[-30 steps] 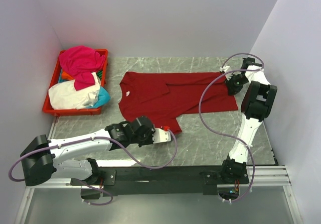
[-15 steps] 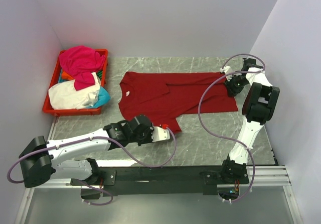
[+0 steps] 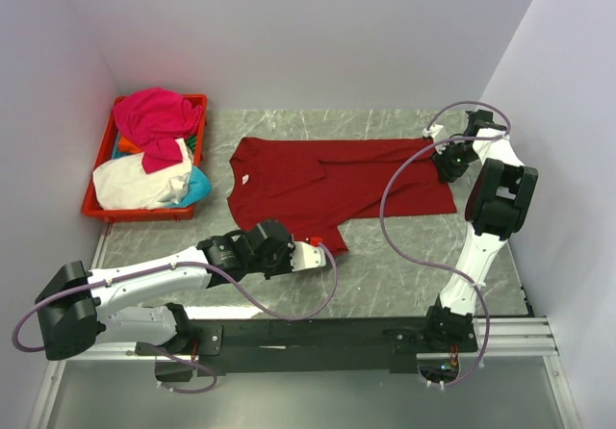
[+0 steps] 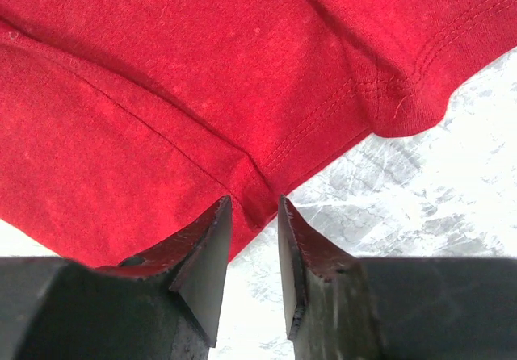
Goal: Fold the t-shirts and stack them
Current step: Fold the tshirt
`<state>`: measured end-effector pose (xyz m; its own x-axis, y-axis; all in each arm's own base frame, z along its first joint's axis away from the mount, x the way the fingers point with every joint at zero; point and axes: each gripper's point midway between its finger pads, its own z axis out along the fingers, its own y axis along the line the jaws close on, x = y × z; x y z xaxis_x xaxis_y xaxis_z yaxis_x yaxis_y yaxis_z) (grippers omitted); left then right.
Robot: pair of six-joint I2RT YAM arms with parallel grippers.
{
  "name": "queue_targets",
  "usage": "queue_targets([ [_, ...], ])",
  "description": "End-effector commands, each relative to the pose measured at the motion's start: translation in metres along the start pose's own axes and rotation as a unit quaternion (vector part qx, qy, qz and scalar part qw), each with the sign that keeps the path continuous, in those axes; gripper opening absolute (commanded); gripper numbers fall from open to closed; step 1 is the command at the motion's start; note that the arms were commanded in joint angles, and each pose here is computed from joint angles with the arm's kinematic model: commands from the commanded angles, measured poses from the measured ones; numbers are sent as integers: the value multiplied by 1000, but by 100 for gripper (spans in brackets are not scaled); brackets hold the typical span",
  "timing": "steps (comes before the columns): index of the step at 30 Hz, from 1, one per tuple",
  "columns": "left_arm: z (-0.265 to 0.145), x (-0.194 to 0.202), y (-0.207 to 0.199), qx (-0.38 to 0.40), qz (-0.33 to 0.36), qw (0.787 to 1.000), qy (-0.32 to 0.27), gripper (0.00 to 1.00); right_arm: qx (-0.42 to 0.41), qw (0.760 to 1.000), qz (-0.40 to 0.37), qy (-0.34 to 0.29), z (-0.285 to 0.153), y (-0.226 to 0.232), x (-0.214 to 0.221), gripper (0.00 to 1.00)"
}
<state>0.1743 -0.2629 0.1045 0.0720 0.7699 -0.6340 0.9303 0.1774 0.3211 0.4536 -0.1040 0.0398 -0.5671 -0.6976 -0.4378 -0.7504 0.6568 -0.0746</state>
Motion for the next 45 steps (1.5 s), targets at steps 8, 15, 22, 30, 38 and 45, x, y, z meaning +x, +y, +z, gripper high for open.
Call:
queue_targets([
  [8,-4,-10,5,-9,-8,1000,-24,0,7,1000,3,0,-8,-5,-4,30],
  [15,-5,-11,5,-7,-8,1000,-26,0,7,1000,8,2,-3,-6,-2,37],
  [22,-6,-13,6,-9,-9,1000,-28,0,9,1000,10,3,-1,-8,-1,32],
  [30,-7,-15,9,-14,-7,999,-30,0,32,999,3,-18,-22,-12,-12,0],
  [38,-28,-29,28,-44,-13,997,-62,0,54,997,4,-47,-53,-5,-12,0],
  [45,-60,-45,55,-93,5,990,-108,0,60,996,9,-65,-64,4,-6,0],
])
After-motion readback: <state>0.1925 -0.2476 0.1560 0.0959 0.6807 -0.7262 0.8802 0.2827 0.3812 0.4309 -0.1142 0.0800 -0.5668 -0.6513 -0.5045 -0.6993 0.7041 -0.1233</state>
